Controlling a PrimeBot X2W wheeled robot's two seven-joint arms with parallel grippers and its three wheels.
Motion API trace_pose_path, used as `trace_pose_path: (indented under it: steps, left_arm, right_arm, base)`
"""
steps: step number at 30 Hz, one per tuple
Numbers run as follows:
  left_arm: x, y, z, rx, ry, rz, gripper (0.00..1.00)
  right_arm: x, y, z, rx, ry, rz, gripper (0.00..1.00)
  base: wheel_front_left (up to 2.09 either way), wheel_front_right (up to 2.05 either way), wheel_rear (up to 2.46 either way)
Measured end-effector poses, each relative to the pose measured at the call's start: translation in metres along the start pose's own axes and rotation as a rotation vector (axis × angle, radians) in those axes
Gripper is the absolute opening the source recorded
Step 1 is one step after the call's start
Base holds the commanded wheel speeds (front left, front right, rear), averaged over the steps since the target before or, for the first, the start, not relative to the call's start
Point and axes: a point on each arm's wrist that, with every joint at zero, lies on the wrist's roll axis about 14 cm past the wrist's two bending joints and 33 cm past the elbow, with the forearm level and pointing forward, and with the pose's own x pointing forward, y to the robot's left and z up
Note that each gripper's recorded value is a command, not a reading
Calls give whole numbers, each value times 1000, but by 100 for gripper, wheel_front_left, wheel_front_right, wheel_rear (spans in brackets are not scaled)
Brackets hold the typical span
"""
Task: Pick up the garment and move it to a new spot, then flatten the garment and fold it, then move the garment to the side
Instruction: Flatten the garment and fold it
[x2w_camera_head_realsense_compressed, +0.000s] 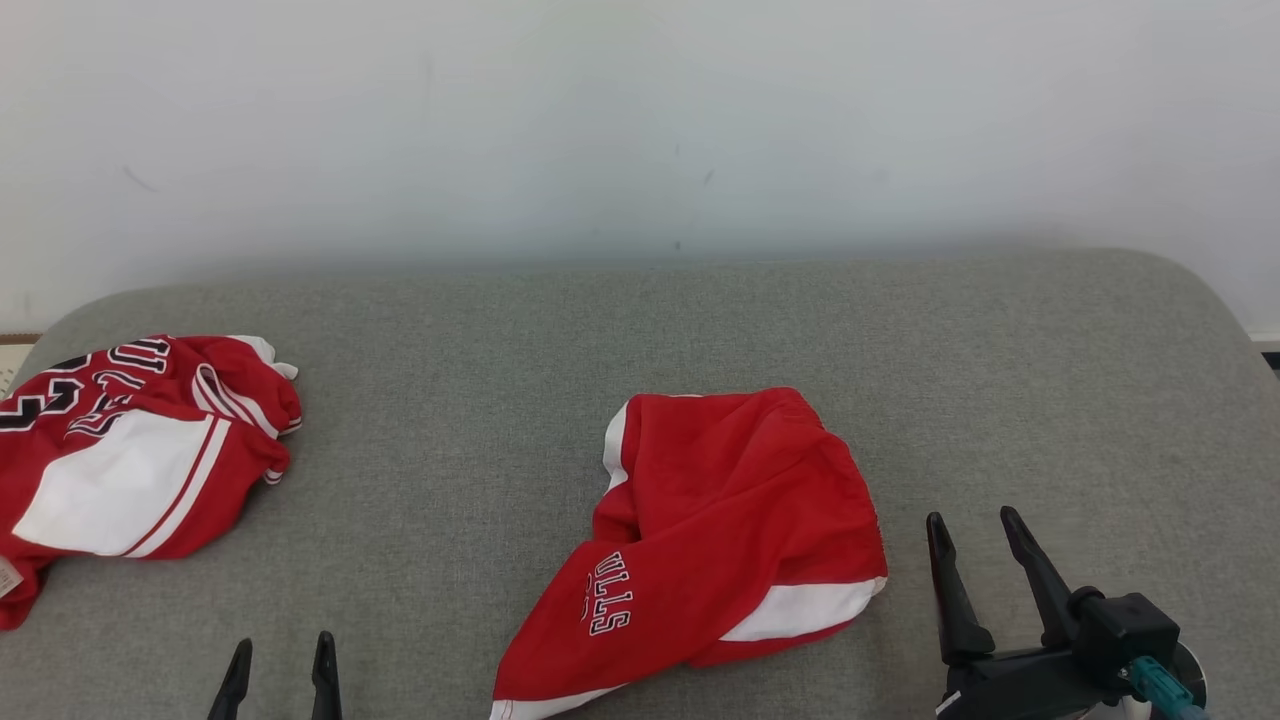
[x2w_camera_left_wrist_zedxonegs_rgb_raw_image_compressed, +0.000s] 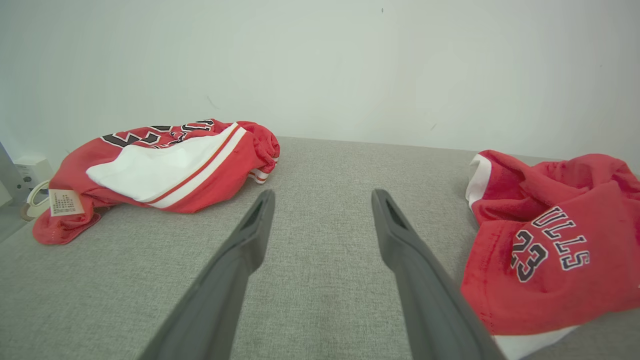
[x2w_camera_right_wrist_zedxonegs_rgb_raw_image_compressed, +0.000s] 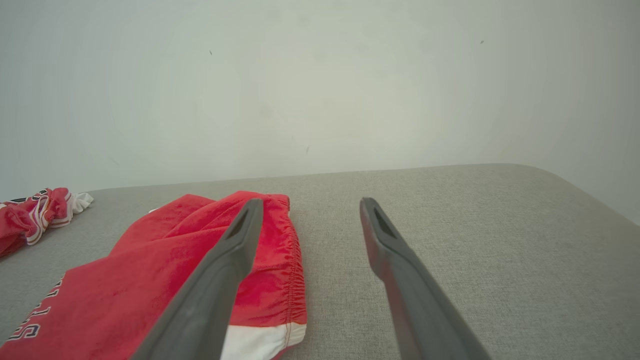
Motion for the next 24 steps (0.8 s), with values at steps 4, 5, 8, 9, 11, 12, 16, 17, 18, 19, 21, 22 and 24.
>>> trace_pose_path:
  steps: [4,5,8,9,11,12,16,17,18,19,21,22,24]
  left_arm:
    - [-1,-1,-3,7,10,-3,100]
    - [-1,-1,-4,9,11,-3,100]
    - [-1,0,-5,11,15,0,100]
    - [-1,0,-5,14,17,-1,100]
    - [-2,0,-7,24,24,-5,100]
    - [-3,0,-9,24,29,-4,100]
    - [-3,0,-12,29,40,-6,100]
    - [-3,0,-13,29,42,-6,100]
    - [-3,0,-14,30,43,-6,100]
    - [-3,0,-14,32,45,-7,100]
    - [-3,1,-14,33,46,-7,100]
    - [-3,1,-15,33,47,-7,100]
    - [-2,1,-15,34,48,-8,100]
  right_arm:
    - [1,5,-1,7,2,10,100]
    - [1,5,-2,8,4,11,100]
    - [2,5,-3,9,6,12,100]
    - [2,6,-3,10,7,12,100]
    - [2,6,-4,11,10,14,100]
    - [2,7,-5,12,12,15,100]
    - [2,7,-8,13,21,16,100]
    - [2,7,-8,14,23,16,100]
    - [2,7,-8,15,24,15,100]
    - [2,7,-9,15,25,15,100]
    - [2,7,-10,16,28,13,100]
    - [2,6,-10,16,29,11,100]
    - [2,6,-11,17,33,9,100]
  base:
    - [0,0,0]
    - [0,0,0]
    - [0,0,0]
    - [0,0,0]
    - [0,0,0]
    - [0,0,0]
    - [0,0,0]
    - [0,0,0]
    - [0,0,0]
    - [0,0,0]
    - [0,0,0]
    - [0,0,0]
    - [0,0,0]
